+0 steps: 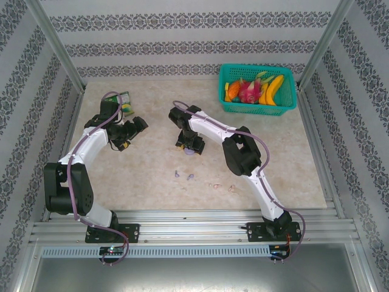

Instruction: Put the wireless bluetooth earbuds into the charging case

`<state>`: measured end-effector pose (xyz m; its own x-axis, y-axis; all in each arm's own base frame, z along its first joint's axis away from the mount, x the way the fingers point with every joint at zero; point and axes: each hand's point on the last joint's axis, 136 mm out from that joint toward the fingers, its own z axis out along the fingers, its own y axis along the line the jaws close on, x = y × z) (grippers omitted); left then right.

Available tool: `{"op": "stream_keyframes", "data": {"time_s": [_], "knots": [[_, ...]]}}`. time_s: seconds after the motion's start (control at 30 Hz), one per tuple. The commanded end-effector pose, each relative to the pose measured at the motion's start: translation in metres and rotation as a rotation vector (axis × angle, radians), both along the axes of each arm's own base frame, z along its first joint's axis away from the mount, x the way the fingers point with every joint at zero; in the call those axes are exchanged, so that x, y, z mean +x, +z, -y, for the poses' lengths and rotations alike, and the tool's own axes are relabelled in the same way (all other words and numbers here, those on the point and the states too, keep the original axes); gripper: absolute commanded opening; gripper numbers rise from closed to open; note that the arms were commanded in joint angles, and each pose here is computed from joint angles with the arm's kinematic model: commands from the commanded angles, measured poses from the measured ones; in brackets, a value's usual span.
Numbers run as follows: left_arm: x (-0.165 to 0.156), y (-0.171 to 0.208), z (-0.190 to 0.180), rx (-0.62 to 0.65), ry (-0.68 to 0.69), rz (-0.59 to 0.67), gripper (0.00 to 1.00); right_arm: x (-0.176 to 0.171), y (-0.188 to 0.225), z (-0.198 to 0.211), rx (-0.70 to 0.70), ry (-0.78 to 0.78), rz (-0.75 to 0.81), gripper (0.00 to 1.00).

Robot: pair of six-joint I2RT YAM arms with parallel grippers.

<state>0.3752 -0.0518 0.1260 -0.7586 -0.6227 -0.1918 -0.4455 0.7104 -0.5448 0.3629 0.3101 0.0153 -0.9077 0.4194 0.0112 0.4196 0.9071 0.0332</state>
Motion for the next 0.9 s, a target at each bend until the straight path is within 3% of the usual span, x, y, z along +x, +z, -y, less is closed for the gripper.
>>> {"op": "stream_keyframes", "data": {"time_s": [0.0,0.37,0.63,0.87], "knots": [[0.0,-0.006,-0.003,-0.011,0.01,-0.006,1.0,-0.004,-0.012,-0.005,-0.011,-0.004,-0.024,0.66],[-0.001,-0.002,0.001,-0.02,-0.011,0.028,1.0,-0.002,-0.008,-0.013,0.027,0.027,-0.009,0.51],[-0.003,0.0,0.012,-0.072,-0.033,0.086,1.0,0.007,0.02,-0.018,0.093,0.056,0.066,0.5],[-0.002,0.013,0.037,-0.153,-0.099,0.23,1.0,0.022,0.043,-0.009,0.179,0.01,0.14,0.49]]}}
